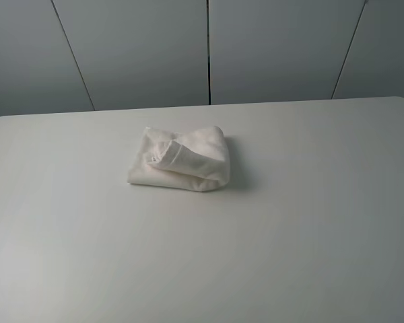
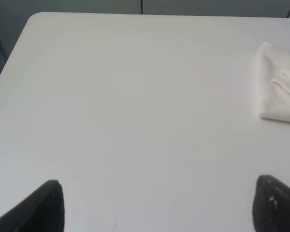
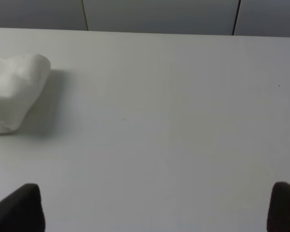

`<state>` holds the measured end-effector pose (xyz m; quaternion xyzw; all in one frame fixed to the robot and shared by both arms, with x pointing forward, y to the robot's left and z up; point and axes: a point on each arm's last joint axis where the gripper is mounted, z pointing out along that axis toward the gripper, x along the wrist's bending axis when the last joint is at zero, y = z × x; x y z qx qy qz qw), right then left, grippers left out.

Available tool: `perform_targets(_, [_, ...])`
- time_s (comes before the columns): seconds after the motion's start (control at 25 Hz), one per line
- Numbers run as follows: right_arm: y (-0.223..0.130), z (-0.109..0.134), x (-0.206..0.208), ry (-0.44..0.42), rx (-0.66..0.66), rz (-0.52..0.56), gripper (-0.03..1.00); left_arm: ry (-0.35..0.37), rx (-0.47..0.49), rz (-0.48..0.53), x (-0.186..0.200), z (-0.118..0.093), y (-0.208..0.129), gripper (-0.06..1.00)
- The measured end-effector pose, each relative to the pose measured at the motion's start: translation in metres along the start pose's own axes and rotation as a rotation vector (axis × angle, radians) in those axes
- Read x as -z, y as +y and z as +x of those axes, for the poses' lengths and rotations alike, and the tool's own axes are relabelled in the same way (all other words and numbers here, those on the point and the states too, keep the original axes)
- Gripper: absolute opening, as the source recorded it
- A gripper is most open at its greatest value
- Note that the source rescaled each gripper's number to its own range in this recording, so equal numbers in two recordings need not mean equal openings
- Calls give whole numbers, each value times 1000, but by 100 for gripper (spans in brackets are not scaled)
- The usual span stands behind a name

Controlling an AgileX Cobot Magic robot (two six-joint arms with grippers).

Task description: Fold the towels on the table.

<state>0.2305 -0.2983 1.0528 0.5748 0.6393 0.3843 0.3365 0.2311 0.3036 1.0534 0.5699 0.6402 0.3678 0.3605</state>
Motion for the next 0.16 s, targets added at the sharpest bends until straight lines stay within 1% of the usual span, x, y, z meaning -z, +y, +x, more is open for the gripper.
perform_targets(0.16, [0, 0, 0, 0, 0, 0, 100, 0, 0, 0, 0, 0, 0, 100])
